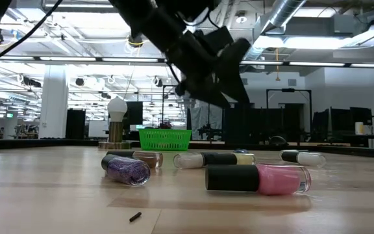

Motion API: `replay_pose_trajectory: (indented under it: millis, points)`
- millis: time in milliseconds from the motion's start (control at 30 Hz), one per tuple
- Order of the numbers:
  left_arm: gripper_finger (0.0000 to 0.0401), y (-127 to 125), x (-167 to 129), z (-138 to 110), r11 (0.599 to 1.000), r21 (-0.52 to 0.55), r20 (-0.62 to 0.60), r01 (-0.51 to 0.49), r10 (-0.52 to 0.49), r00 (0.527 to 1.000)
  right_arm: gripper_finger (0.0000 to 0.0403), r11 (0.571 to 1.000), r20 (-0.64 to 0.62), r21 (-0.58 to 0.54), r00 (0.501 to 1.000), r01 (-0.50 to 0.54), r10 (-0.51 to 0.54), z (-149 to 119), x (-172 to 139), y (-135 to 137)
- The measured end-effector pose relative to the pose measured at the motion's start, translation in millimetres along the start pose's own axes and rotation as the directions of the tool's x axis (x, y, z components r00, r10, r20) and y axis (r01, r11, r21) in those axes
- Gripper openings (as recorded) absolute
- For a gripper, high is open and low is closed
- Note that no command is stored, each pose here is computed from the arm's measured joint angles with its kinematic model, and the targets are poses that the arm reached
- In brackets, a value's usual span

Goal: Pick & Place Nail Polish
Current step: Put the dark blue nail polish into the green bin

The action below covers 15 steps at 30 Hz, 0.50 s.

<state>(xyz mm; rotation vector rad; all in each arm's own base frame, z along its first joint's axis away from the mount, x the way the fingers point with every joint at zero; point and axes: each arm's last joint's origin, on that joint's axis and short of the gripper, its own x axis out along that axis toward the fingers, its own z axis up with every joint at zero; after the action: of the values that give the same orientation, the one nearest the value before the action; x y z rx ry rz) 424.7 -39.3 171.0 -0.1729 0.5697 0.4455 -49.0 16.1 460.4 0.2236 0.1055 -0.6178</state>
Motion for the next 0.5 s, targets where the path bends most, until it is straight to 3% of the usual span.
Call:
replay_pose_trajectory:
  millis: [267,500]
  points:
    - [0.0241,-33,15,-53,0.995,-0.017,-0.02,-0.094,0.093,0.995,0.0076,1.0,0.0,0.01,1.0,0.0,0.0,0,0,0]
    - [0.0241,-34,34,-77,0.992,-0.006,-0.026,-0.124,0.124,0.992,0.0076,0.999,-0.028,0.047,1.0,0.007,-0.006,-3,0,-1]
